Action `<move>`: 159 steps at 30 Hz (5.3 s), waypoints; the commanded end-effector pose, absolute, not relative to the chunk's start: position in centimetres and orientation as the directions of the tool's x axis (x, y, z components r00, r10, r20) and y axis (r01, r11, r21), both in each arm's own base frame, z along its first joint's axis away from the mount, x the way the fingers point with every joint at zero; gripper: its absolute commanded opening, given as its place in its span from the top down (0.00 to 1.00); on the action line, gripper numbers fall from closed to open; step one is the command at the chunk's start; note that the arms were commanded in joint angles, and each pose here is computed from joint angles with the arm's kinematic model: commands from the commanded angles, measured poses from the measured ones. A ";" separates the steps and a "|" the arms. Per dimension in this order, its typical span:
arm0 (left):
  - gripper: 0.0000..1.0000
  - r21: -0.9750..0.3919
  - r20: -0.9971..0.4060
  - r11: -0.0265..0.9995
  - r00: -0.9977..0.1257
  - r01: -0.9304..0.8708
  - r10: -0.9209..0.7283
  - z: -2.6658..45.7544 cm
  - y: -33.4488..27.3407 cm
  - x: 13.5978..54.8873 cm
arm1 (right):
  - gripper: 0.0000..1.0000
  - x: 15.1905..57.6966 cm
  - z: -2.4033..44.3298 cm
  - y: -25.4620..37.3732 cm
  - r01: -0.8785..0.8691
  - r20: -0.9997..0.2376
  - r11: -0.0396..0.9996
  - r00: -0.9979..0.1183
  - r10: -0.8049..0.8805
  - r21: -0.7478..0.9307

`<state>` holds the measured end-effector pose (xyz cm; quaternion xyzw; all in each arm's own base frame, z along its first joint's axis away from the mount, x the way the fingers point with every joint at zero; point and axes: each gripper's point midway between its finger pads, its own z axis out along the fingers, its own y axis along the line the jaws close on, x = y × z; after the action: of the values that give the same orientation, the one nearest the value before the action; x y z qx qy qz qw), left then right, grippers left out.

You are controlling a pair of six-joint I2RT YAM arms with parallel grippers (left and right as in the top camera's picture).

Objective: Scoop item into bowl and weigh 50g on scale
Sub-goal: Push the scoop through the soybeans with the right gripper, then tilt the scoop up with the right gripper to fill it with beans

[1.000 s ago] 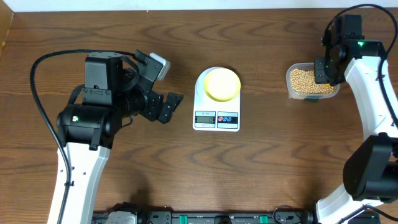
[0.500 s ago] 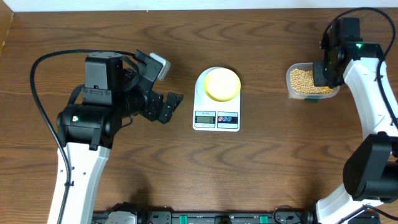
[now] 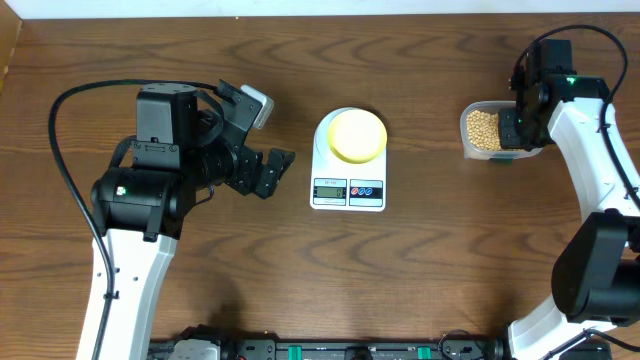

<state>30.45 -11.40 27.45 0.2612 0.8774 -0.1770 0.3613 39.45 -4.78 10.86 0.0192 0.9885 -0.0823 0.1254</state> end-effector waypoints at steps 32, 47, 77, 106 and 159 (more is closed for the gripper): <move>0.02 -0.132 -0.728 0.797 -0.604 0.589 0.325 27.5 -11.5 30.4 | 0.99 38.8 8.2 -0.3 0.010 -0.227 0.995 -0.973 0.033 0.103; 0.02 -0.132 -0.728 0.797 -0.604 0.589 0.325 27.5 -11.5 30.4 | 0.99 39.0 8.7 1.2 -0.028 -0.243 0.971 -0.970 0.031 0.236; 0.03 -0.132 -0.728 0.797 -0.604 0.589 0.325 27.5 -11.5 30.4 | 0.99 39.2 10.0 1.1 -0.058 -0.275 0.909 -0.959 0.064 0.412; 0.02 -0.132 -0.728 0.797 -0.604 0.589 0.325 27.5 -11.5 30.4 | 0.99 38.8 10.1 -1.0 -0.070 -0.293 0.900 -0.954 0.067 0.431; 0.03 -0.132 -0.728 0.797 -0.604 0.589 0.325 27.5 -11.5 30.4 | 0.99 38.1 12.7 -4.3 -0.033 -0.333 0.696 -0.894 0.301 0.717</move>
<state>30.45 -11.40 27.45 0.2612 0.8774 -0.1770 0.3613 38.06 -4.53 12.24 0.0827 0.9066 0.3580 0.2073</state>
